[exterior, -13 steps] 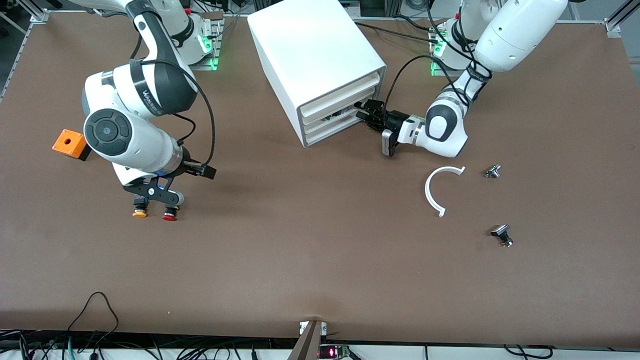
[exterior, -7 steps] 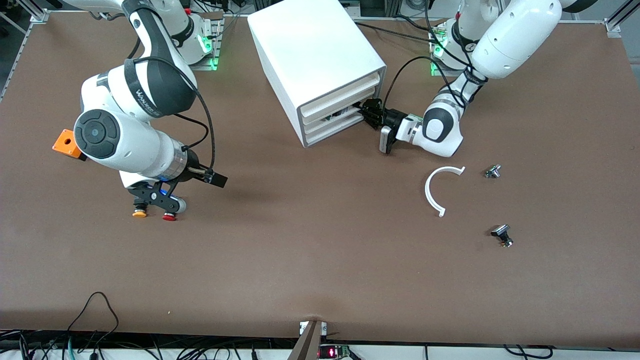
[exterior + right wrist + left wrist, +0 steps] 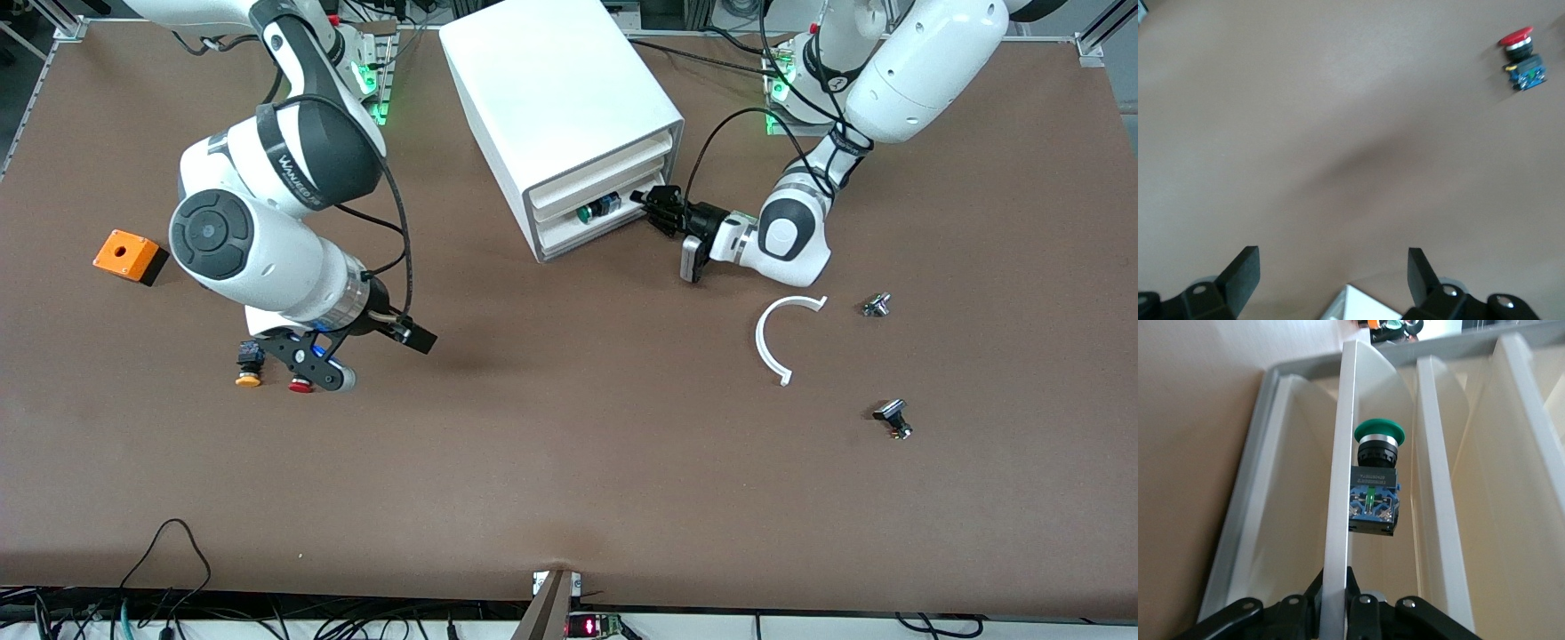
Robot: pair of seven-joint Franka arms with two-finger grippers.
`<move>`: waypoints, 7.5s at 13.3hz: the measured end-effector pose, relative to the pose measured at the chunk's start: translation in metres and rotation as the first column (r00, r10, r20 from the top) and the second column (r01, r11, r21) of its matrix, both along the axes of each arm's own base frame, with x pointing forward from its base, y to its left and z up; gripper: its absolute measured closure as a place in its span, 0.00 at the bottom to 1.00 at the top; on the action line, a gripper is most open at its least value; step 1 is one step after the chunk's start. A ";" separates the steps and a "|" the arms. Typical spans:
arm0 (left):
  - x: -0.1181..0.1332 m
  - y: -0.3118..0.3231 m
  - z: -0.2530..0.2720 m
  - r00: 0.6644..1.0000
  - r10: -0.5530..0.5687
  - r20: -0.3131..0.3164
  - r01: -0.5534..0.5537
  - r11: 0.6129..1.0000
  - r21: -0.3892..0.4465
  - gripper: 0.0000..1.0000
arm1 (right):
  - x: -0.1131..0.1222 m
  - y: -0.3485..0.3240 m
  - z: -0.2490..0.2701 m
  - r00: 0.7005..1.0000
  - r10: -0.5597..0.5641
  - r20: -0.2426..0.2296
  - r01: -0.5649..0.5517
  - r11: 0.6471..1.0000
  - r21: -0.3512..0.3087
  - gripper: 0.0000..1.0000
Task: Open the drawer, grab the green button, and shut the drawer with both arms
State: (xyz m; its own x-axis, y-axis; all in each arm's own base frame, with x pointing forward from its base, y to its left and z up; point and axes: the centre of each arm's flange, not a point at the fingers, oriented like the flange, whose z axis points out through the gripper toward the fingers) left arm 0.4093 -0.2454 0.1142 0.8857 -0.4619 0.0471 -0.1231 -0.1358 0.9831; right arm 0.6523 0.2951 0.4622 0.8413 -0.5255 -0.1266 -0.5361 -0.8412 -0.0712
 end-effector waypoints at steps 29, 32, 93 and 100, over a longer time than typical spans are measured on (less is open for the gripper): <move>0.201 0.129 0.306 0.998 -0.061 -0.027 0.051 0.439 0.897 0.00 | -0.182 0.329 -0.169 0.888 -0.460 0.002 0.459 0.886 0.063 0.02; 0.203 0.102 0.368 0.992 -0.109 0.059 -0.034 0.223 0.974 0.00 | -0.188 0.335 -0.186 0.892 -0.452 0.008 0.451 0.890 0.060 0.03; -0.011 -0.177 0.094 0.872 0.458 0.174 -0.292 0.200 0.935 0.00 | -0.023 -0.209 0.008 0.827 0.559 0.062 -0.556 0.829 -0.069 0.00; -0.015 -0.180 0.095 0.874 0.455 0.171 -0.288 0.202 0.936 0.00 | -0.053 -0.229 0.094 0.832 0.552 0.058 -0.544 0.832 -0.108 0.00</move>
